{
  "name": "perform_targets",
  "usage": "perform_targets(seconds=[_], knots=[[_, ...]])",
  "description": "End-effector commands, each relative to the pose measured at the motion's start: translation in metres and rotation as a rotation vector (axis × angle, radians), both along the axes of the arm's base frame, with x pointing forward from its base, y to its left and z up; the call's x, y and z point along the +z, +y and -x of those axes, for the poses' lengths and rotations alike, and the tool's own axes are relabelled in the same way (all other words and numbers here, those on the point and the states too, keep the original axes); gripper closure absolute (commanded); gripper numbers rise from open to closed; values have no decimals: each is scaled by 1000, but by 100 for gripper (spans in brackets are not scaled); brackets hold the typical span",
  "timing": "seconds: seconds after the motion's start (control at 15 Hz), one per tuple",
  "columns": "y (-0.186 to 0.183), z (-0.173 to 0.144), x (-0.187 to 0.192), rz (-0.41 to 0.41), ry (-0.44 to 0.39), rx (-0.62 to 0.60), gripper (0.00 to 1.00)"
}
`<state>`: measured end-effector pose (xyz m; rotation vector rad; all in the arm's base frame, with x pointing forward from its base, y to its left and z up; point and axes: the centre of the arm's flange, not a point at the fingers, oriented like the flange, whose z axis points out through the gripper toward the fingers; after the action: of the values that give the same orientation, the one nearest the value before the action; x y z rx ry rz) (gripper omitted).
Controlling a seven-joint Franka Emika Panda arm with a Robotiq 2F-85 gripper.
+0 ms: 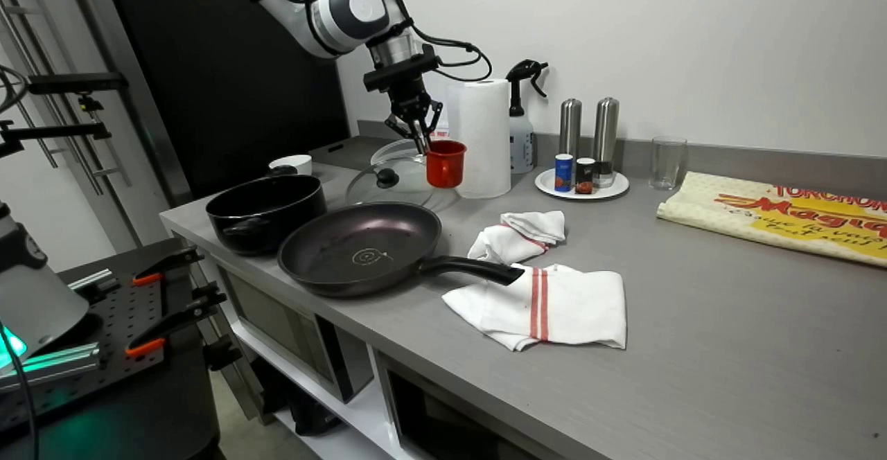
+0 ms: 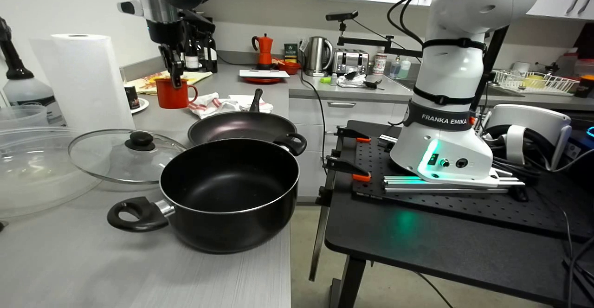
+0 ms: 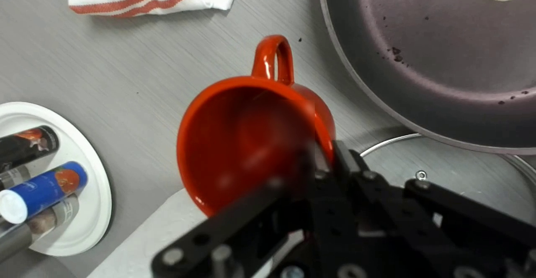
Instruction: Move the cup to the left
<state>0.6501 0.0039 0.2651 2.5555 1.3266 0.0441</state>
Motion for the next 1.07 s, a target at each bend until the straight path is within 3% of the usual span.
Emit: perform_targets(seconds=[0.0, 1.0], knots=[[24, 30, 13, 36, -8, 36, 98], [129, 44, 7, 54, 47, 253, 98]])
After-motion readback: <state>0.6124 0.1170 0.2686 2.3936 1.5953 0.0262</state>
